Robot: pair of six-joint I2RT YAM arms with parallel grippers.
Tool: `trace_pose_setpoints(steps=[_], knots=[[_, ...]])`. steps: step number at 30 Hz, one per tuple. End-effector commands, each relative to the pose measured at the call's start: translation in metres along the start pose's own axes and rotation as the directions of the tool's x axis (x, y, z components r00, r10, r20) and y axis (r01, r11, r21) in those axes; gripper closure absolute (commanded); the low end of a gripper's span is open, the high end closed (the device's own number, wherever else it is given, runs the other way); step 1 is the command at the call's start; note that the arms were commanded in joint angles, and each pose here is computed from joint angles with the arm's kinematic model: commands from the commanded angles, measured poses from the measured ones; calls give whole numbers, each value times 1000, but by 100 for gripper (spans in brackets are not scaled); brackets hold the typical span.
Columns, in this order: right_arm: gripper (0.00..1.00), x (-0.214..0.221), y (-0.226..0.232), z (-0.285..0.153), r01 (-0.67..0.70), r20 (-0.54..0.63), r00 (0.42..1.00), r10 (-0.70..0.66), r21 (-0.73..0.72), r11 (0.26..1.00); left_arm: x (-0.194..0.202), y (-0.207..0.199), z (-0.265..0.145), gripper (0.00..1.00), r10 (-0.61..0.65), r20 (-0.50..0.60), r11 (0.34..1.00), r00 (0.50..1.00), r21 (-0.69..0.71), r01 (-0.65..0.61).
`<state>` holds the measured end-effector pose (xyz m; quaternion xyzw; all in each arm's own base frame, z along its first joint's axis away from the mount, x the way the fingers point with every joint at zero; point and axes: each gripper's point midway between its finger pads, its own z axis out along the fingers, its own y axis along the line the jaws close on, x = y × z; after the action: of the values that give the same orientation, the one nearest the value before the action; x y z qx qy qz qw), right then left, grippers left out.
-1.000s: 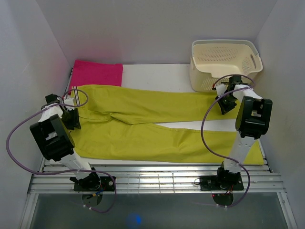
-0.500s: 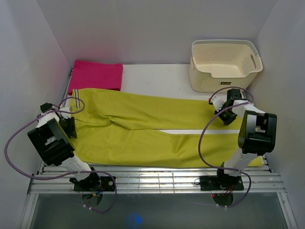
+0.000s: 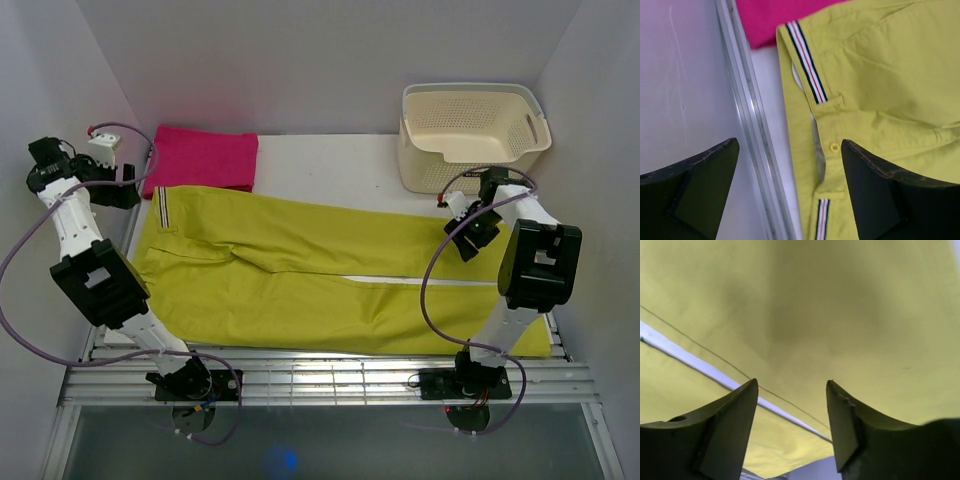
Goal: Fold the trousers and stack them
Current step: Flatten the trousers out, then fold the trousers
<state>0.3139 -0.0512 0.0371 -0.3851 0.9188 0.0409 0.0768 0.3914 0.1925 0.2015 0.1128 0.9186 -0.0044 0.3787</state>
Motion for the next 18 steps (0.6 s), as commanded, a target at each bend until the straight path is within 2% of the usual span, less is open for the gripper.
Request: trace_pose_setpoints(steps=[1, 2, 4, 5, 7, 8, 10, 13, 18], knots=[[36, -27, -15, -28, 20, 64, 998, -21, 11, 1000, -11, -17, 42, 7, 96, 59, 973, 994, 207, -106], [31, -33, -25, -35, 38, 73, 996, -41, 39, 999, -25, -10, 44, 9, 163, 105, 961, 981, 207, -182], [27, -33, -36, -36, 58, 50, 997, -61, 65, 996, -38, -15, 56, 9, 196, 172, 935, 965, 264, -237], [18, -33, -39, -36, 69, 44, 996, -72, 75, 995, -34, -15, 72, 10, 187, 177, 925, 966, 301, -234], [14, -34, -49, -38, 91, 34, 995, -95, 98, 991, -59, -14, 77, 9, 223, 265, 901, 938, 311, -303], [2, -35, -51, -38, 93, 34, 995, -97, 101, 990, -55, -13, 92, 9, 224, 266, 892, 937, 332, -308], [3, -34, -54, -37, 91, 24, 995, -94, 101, 991, -75, -7, 99, 8, 272, 319, 880, 908, 300, -369], [4, -30, -56, -35, 92, 10, 996, -94, 104, 990, -85, -3, 120, 8, 274, 360, 868, 892, 306, -390], [5, -23, -67, -37, 92, -6, 996, -92, 128, 987, -76, -15, 147, 9, 298, 369, 838, 880, 340, -426]])
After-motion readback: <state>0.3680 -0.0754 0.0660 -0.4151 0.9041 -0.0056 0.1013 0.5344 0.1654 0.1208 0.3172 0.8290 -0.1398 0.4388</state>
